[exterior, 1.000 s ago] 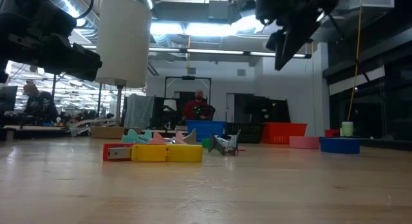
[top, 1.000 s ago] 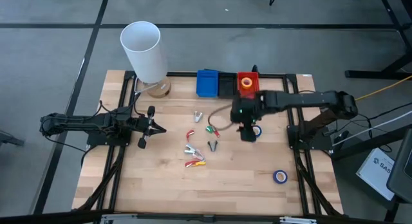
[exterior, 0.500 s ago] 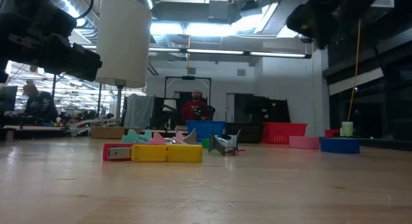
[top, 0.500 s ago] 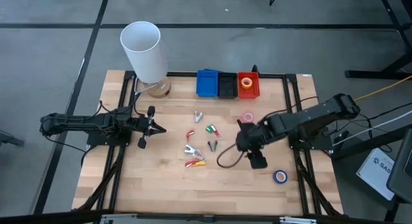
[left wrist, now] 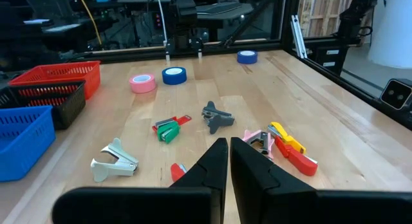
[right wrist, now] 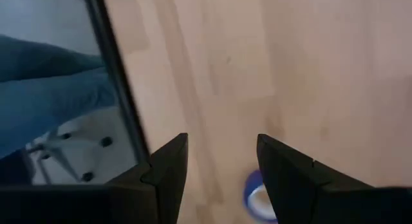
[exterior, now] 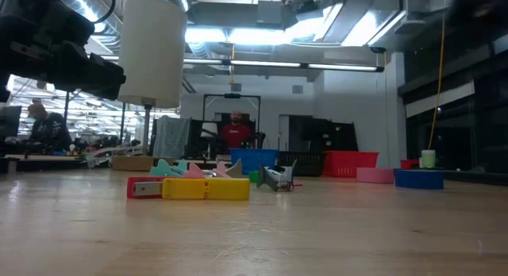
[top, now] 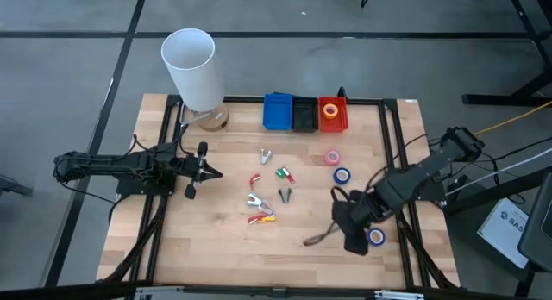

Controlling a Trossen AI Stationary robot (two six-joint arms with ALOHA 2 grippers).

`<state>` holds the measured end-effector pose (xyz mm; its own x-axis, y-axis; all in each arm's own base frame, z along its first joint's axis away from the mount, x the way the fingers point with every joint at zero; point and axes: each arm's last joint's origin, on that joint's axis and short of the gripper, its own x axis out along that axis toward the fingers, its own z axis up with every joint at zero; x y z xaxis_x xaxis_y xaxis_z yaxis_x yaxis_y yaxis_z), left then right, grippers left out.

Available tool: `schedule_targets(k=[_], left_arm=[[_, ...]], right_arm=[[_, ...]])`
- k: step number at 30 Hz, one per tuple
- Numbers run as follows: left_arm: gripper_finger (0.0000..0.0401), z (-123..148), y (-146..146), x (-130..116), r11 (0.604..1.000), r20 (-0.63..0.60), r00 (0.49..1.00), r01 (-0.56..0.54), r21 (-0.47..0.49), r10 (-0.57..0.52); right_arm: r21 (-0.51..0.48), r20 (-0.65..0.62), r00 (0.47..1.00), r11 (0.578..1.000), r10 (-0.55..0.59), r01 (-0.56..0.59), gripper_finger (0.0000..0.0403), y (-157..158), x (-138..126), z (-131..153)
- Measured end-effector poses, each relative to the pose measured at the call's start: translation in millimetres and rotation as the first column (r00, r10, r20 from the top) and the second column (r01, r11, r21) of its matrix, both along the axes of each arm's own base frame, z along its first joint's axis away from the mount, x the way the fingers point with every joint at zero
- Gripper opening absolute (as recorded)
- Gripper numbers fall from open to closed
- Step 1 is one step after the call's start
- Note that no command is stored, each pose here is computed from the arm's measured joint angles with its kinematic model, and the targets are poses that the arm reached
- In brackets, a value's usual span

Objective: Pick and place Stapler, Stapler remover, tape
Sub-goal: Put the bottom blue tape into the red bin

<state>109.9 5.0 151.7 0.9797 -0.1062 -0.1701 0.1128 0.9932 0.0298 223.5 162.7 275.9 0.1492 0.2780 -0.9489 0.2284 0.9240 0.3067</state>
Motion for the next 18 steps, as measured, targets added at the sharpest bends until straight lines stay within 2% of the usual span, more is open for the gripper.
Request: schedule_targets(k=[4,8,13,18], left_arm=[[0.0015,0,0,0,1.0,0.0,1.0,0.0,0.0,0.0],[0.0016,0,0,0,1.0,0.0,1.0,0.0,0.0,0.0],[0.0016,0,0,0,1.0,0.0,1.0,0.0,0.0,0.0],[0.0015,0,0,0,1.0,0.0,1.0,0.0,0.0,0.0]], right_arm=[[0.01,-0.033,0.999,1.0,-0.007,0.007,0.0186,18,-15,0],[0.01,-0.041,0.998,0.999,0.044,-0.043,0.0186,33,-30,0],[-0.059,-0.032,0.991,0.99,0.128,-0.13,0.0186,52,-56,-5],[-0.084,-0.105,0.991,0.992,0.087,-0.096,0.0186,60,-78,-26]])
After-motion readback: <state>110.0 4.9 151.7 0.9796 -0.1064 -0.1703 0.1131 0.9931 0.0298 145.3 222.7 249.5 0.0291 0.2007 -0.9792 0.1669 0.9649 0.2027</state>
